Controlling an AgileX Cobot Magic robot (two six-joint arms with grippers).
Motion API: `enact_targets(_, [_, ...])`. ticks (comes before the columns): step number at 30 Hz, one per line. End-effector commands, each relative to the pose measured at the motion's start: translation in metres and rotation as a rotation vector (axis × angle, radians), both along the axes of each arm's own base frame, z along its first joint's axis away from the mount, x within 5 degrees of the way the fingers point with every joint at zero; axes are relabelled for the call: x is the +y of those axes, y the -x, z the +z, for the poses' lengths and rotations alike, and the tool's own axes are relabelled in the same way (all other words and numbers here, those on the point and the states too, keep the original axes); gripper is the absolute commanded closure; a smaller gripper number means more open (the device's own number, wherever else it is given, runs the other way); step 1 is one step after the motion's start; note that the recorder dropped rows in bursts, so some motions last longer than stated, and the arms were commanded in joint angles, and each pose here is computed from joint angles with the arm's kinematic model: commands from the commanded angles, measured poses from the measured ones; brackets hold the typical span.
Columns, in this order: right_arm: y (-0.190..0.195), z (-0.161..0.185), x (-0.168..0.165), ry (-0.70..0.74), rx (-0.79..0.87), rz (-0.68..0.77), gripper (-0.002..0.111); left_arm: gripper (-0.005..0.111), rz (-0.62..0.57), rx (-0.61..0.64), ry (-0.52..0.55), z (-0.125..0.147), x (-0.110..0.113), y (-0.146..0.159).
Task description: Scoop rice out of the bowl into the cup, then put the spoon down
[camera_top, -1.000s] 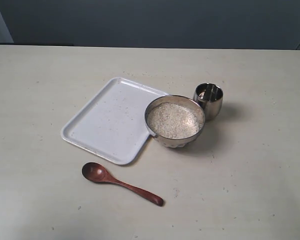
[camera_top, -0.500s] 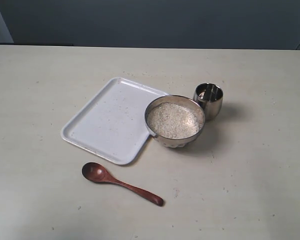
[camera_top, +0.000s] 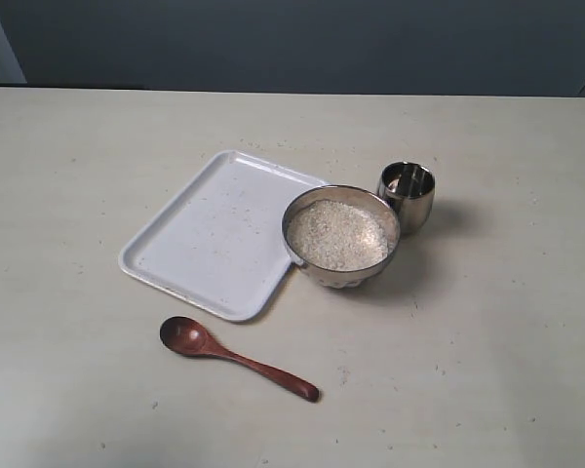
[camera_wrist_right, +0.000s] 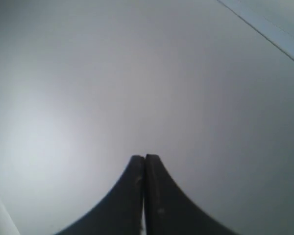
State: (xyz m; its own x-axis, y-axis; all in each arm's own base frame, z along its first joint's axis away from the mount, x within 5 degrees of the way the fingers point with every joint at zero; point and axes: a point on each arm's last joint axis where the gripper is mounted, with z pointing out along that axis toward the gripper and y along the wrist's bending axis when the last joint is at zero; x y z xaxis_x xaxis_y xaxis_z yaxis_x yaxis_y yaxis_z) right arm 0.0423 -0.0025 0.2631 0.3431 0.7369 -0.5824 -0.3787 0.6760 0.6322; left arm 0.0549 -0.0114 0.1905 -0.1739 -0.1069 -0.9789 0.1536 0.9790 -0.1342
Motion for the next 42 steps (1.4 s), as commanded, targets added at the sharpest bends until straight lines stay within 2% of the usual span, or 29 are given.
enact_targets(1, [-0.020, 0.042, 0.008, 0.370, 0.286, -0.060, 0.107, 0.106, 0.001, -0.010, 0.006, 0.002, 0.000, 0.000])
enact_targets(7, [-0.081, 0.114, 0.004, 0.744, 0.576, -0.191, 0.109, 0.106, 0.001, -0.010, 0.006, 0.002, 0.000, 0.000])
enact_targets(9, [-0.114, 0.138, 0.014, 0.862, 0.683, -0.110, 0.109, 0.106, 0.001, -0.010, 0.006, 0.002, 0.000, 0.000])
enact_targets(12, [-0.167, 0.147, 0.058, 1.068, 0.833, 0.227, 0.109, 0.106, 0.001, -0.010, 0.006, 0.002, 0.000, 0.000])
enact_targets(14, [-0.188, 0.137, 0.087, 1.139, 0.871, 0.421, 0.109, 0.106, 0.001, -0.010, 0.006, 0.002, 0.000, 0.000])
enact_targets(16, [-0.202, 0.121, 0.111, 1.209, 0.890, 0.551, 0.109, 0.106, 0.001, -0.010, 0.006, 0.002, 0.000, 0.000])
enact_targets(18, [-0.206, 0.101, 0.140, 1.294, 0.874, 0.723, 0.109, 0.106, 0.001, -0.010, 0.006, 0.002, 0.000, 0.000])
enact_targets(20, [-0.202, 0.083, 0.173, 1.362, 0.812, 0.934, 0.099, 0.106, 0.001, -0.010, 0.006, 0.002, 0.000, 0.000])
enact_targets(23, [-0.194, 0.055, 0.208, 1.449, 0.831, 1.100, 0.072, 0.106, 0.001, -0.010, 0.006, 0.002, 0.000, 0.000])
enact_targets(25, [-0.185, 0.035, 0.227, 1.515, 0.874, 1.214, 0.068, 0.106, 0.001, -0.010, 0.006, 0.002, 0.000, 0.000])
enact_targets(31, [-0.162, 0.006, 0.261, 1.620, 0.906, 1.376, 0.068, 0.106, 0.001, -0.010, 0.006, 0.002, 0.000, 0.000])
enact_targets(36, [-0.146, -0.016, 0.282, 1.743, 0.898, 1.434, 0.068, 0.106, 0.001, -0.010, 0.006, 0.002, 0.000, 0.000])
enact_targets(42, [-0.134, -0.041, 0.299, 1.822, 0.920, 1.492, 0.068, 0.106, 0.001, -0.010, 0.006, 0.002, 0.000, 0.000])
